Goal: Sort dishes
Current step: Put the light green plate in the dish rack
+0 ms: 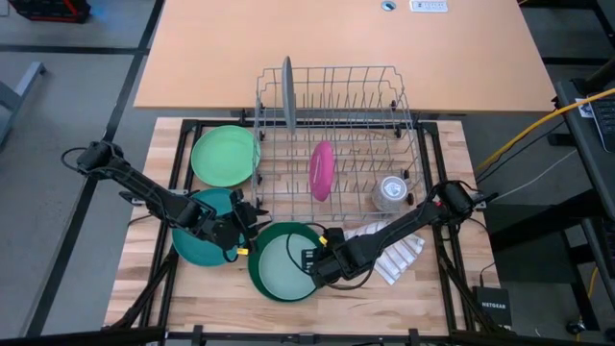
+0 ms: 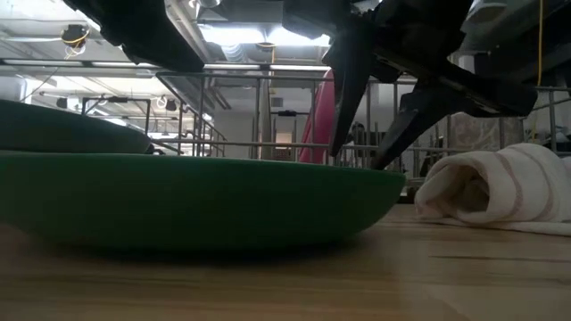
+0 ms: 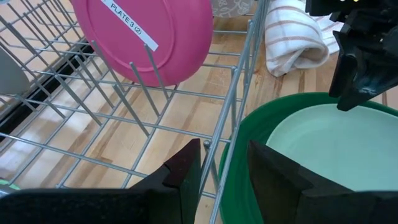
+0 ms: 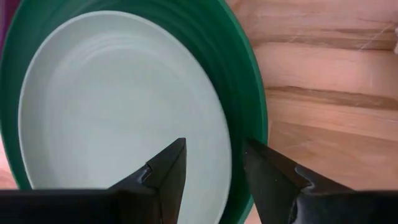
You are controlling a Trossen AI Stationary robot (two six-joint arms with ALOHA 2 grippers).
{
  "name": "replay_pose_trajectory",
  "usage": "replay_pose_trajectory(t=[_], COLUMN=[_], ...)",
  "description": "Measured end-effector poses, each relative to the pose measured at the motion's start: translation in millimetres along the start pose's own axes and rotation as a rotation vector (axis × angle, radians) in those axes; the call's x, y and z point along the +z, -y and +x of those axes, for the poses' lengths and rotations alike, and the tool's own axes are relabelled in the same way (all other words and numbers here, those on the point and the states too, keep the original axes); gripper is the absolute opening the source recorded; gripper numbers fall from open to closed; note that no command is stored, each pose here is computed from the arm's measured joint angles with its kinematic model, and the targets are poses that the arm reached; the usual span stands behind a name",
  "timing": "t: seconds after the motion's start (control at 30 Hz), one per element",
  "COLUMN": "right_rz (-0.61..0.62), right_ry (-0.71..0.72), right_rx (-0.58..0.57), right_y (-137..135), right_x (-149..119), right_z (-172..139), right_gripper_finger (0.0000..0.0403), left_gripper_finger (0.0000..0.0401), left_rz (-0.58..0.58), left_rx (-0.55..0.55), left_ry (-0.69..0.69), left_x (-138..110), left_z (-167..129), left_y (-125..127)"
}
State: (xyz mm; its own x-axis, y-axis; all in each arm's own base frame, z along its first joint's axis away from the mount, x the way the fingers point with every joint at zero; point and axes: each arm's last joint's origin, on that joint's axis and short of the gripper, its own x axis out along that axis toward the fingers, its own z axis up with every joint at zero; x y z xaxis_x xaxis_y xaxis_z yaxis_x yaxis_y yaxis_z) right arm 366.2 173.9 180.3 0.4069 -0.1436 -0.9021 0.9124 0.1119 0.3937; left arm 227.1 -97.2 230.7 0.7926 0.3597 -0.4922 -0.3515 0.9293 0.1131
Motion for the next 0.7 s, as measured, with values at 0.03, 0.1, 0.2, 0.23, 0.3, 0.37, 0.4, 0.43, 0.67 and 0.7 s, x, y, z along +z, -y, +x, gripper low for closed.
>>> replay_pose_trajectory(t=[0.03, 0.1, 0.2, 0.23, 0.3, 0.37, 0.4, 0.43, 0.67, 0.7], right_rz=[0.000, 0.000, 0.006, 0.008, 0.004, 0.002, 0.001, 0.001, 0.003, 0.003], right_ry=[0.001, 0.002, -0.003, -0.006, -0.023, -0.028, -0.028, -0.026, -0.018, -0.018], right_rx=[0.000, 0.000, 0.016, 0.022, 0.006, -0.009, -0.011, -0.013, -0.013, -0.013], right_y=[0.0, 0.0, -1.6, -2.3, -1.2, 0.2, 0.5, 0.7, 0.8, 0.8], right_x=[0.0, 0.1, -1.1, -1.7, -4.3, -6.4, -7.0, -7.0, -7.6, -7.6], right_z=[0.0, 0.0, 2.2, 3.1, 10.0, 16.5, 18.6, 19.0, 22.3, 22.3], right_gripper_finger=[0.0163, 0.0163, 0.0163, 0.0163, 0.0163, 0.0163, 0.0163, 0.0162, 0.0148, 0.0139], left_gripper_finger=[0.0120, 0.0120, 0.0120, 0.0120, 0.0120, 0.0120, 0.0120, 0.0120, 0.0120, 0.0120], left_rz=[0.000, 0.000, 0.001, 0.001, 0.001, 0.001, 0.002, 0.005, 0.018, 0.018], left_rx=[0.000, 0.000, 0.000, 0.000, 0.000, 0.000, 0.000, 0.001, 0.000, 0.000], left_ry=[0.000, 0.000, 0.000, 0.000, 0.000, 0.000, -0.001, -0.001, -0.001, -0.001], left_x=[0.0, 0.0, 0.0, 0.0, 0.0, 0.0, -0.1, 0.0, -0.1, -0.1], left_z=[0.0, 0.0, 0.0, 0.1, 0.0, 0.0, 0.0, 0.1, 0.0, 0.0], left_y=[0.0, 0.0, 0.0, -0.1, 0.0, 0.0, 0.0, -0.1, 0.0, 0.0])
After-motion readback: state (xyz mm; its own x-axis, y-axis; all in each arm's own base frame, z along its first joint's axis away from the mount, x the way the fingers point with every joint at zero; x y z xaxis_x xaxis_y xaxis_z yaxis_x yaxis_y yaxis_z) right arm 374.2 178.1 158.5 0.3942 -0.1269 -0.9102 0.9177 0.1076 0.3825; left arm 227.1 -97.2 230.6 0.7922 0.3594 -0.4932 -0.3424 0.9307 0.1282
